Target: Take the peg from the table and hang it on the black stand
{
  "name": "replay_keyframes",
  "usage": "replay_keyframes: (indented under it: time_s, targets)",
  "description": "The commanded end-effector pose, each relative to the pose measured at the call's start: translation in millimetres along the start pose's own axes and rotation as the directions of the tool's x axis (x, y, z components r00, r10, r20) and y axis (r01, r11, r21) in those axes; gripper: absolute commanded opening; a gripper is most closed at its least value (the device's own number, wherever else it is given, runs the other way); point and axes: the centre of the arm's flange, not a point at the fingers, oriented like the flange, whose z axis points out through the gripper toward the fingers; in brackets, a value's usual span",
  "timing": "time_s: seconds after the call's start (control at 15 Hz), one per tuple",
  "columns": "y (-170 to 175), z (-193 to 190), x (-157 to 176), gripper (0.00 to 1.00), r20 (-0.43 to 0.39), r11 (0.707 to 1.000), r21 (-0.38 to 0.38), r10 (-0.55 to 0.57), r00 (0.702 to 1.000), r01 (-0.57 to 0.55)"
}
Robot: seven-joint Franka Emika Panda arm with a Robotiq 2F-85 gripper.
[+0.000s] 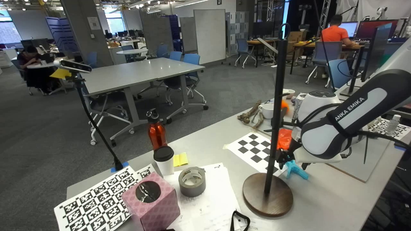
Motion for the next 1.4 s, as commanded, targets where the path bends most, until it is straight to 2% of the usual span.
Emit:
replay_keyframes:
  time_s: [0.0,0.07,0.33,0.4,1.0,1.33]
  targets:
    - [-3.6,12.8,11.5,0.88,-0.023,1.000,0.016,-0.019,1.000,0.019]
    - [-2.5,13.8,11.3,0.74,-0.023,1.000,0.014,-0.017,1.000,0.017]
    - [1.8,10.2,11.2,0.43,-0.025,1.000,0.006,-0.014,1.000,0.014]
    - [2.1,7.1,11.1,0.38,-0.027,1.000,0.006,-0.013,1.000,0.013]
    - [19.1,-34.9,10.0,0.38,-0.048,0.998,-0.049,-0.043,0.998,0.041]
    - [17.5,-81.6,17.7,0.38,-0.063,0.994,-0.026,-0.104,0.993,0.102]
